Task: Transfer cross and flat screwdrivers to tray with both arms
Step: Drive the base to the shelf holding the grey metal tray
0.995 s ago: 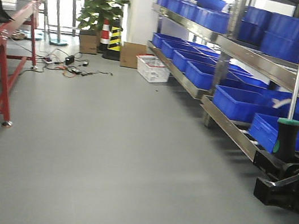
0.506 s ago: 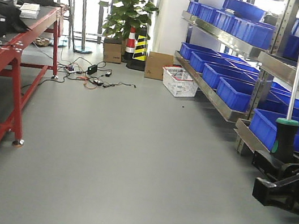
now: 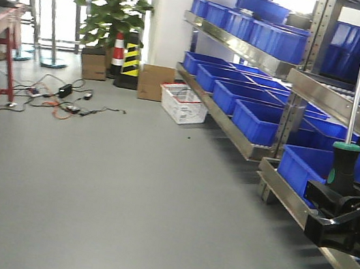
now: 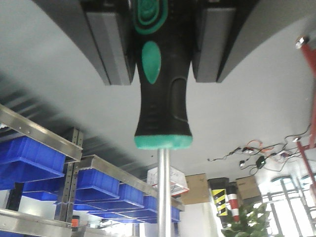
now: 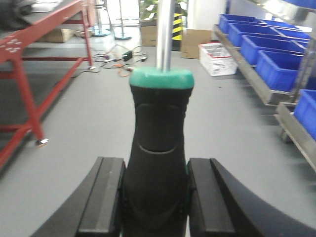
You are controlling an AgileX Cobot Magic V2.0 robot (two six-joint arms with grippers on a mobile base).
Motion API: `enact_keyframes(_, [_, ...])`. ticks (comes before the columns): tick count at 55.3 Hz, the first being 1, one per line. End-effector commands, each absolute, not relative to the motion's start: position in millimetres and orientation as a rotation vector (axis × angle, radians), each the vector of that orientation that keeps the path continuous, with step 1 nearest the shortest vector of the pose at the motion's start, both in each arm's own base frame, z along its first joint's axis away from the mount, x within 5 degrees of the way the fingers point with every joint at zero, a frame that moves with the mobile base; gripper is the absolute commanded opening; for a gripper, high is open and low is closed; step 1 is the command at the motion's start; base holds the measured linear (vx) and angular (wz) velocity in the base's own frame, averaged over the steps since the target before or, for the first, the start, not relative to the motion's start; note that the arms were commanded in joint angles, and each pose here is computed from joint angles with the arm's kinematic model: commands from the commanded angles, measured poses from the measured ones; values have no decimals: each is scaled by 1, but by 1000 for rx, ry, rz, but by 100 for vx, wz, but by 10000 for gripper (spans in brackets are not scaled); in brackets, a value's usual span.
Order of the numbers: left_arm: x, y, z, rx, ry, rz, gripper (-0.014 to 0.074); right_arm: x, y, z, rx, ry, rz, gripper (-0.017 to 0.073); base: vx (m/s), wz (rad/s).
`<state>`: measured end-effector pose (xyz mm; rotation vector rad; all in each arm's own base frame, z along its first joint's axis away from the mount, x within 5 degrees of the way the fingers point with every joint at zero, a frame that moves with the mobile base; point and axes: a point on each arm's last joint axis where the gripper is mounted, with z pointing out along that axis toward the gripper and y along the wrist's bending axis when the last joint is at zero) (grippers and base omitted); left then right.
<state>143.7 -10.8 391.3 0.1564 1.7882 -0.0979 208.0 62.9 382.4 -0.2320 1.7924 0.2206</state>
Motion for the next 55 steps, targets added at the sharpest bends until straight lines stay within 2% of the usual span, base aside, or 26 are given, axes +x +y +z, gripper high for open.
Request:
enact_keyframes(1, [142,-9,409,117,1674,-92,3,206,62,404,-225,1651,228,-8,63,-31])
enact_keyframes(22, [142,-9,409,117,1675,-93,3,206,62,404,-226,1657,228,-8,60,-42])
enact_keyframes(55, [142,-9,409,117,1674,-92,3,206,62,403,-226,1659,227,-8,51,-66])
